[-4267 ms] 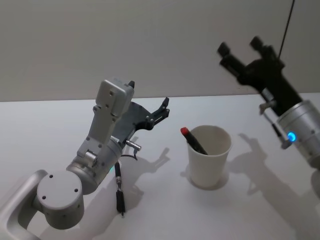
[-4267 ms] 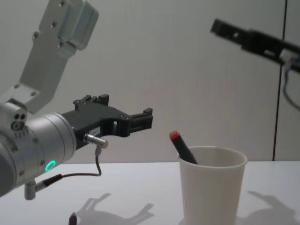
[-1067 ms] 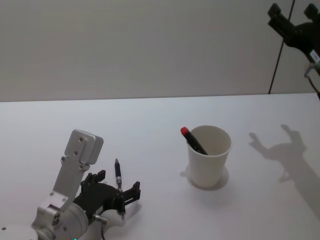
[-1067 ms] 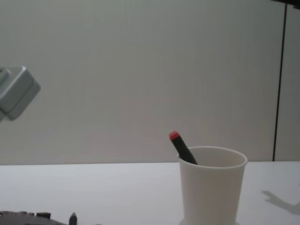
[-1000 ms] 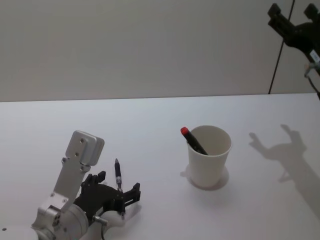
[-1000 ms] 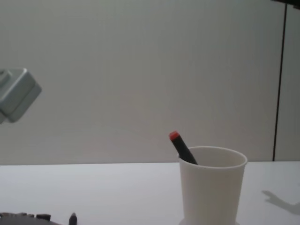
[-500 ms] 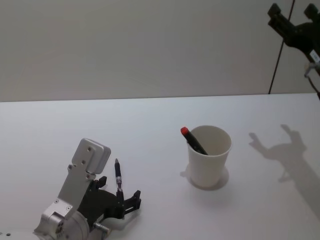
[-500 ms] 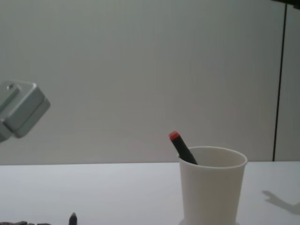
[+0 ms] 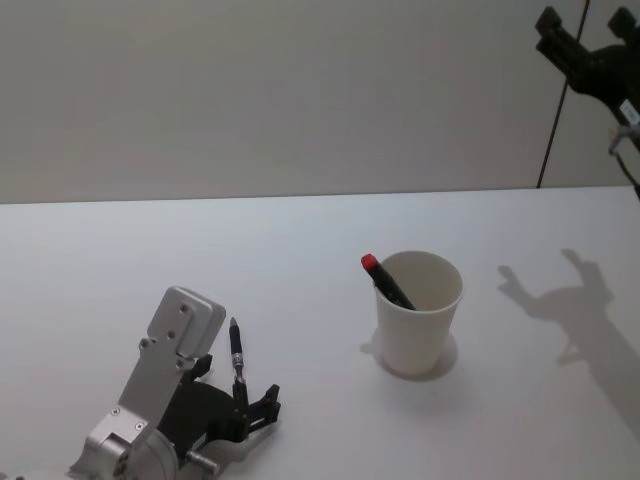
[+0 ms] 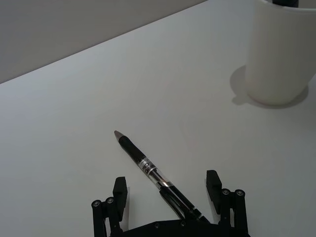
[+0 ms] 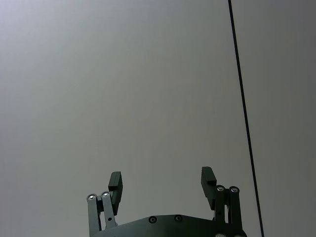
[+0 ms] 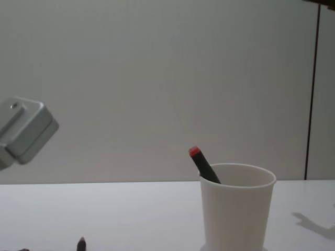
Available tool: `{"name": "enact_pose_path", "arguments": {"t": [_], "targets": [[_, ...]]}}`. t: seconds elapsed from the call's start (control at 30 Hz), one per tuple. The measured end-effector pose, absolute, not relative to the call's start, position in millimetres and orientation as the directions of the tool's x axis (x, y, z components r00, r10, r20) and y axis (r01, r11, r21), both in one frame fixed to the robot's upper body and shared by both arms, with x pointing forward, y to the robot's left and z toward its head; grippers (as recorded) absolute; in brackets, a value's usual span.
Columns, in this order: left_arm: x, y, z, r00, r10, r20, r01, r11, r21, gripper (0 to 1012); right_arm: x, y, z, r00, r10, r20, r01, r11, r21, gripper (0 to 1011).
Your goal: Place the pen into the pen holder.
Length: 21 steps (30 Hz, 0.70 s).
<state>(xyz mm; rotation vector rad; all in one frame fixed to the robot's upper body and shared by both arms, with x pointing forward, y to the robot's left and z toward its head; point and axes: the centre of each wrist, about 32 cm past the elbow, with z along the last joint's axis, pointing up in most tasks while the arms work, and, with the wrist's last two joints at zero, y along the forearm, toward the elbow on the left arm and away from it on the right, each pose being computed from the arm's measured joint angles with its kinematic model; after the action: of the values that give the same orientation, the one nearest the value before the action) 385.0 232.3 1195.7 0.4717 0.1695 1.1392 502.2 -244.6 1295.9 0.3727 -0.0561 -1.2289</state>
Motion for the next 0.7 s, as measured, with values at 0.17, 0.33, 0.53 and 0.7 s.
{"name": "enact_pose_path", "arguments": {"t": [0.17,0.33,0.53,0.7], "targets": [[383.4,232.9,1193.2,0.418,0.901,0.116,-0.835,0.330,0.441,1001,502.2,-244.6,1296.0,0.342,-0.926,-0.157,0.908,0.283,0.308,1001],[382.3,233.5,1191.6,0.417,0.900,0.125,-0.837,0.327,0.439,1001,502.2,-244.6,1295.9,0.342,-0.926,-0.157,0.908,0.283,0.308,1001],[381.5,234.1,1190.3,0.417,0.899,0.132,-0.839,0.325,0.436,1001,502.2,-244.6,1296.0,0.342,-0.926,-0.157,0.908,0.283,0.308,1001],[381.0,234.4,1189.6,0.417,0.899,0.136,-0.841,0.324,0.434,1001,502.2,-244.6,1295.9,0.342,-0.926,-0.157,0.908,0.283,0.308,1001]]}}
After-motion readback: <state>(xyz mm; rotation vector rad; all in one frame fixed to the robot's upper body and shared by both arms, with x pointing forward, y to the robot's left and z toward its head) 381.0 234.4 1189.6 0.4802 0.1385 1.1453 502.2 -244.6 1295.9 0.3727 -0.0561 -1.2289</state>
